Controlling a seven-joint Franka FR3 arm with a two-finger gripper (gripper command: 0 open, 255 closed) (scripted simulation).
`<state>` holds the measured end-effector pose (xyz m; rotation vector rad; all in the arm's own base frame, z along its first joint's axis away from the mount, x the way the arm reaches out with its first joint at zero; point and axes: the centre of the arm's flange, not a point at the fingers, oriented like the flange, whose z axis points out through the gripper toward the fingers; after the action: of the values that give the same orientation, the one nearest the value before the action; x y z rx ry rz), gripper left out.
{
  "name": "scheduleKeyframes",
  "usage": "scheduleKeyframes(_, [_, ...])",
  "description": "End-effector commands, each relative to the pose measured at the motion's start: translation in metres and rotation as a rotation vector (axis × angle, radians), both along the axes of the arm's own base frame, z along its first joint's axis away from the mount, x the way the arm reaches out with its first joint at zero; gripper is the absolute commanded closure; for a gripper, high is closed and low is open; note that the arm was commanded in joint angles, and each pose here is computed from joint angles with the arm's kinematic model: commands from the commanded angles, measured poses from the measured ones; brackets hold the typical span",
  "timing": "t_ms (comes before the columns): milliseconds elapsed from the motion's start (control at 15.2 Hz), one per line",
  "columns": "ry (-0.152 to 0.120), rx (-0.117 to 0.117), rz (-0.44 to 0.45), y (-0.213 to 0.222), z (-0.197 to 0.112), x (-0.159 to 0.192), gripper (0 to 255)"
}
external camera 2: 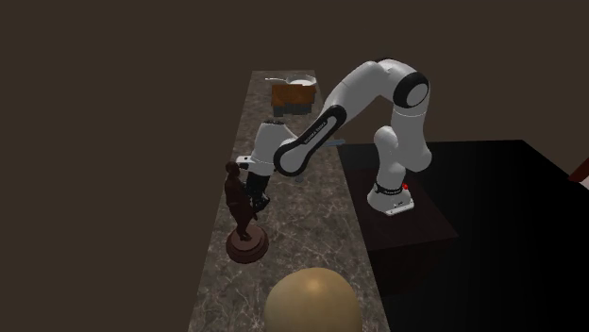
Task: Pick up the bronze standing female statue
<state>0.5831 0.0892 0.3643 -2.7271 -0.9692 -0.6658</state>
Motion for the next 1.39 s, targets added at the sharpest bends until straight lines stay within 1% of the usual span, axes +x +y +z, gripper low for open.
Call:
scheduleKeyframes(0, [0.002,0.0,0.002,0.001,-0.001,0.0,255])
scheduleKeyframes(330, [0.002,0.0,0.002,0.0,-0.001,0.0,255])
scheduleKeyframes(1320, [0.002,0.0,0.002,0.0,0.078,0.0,255])
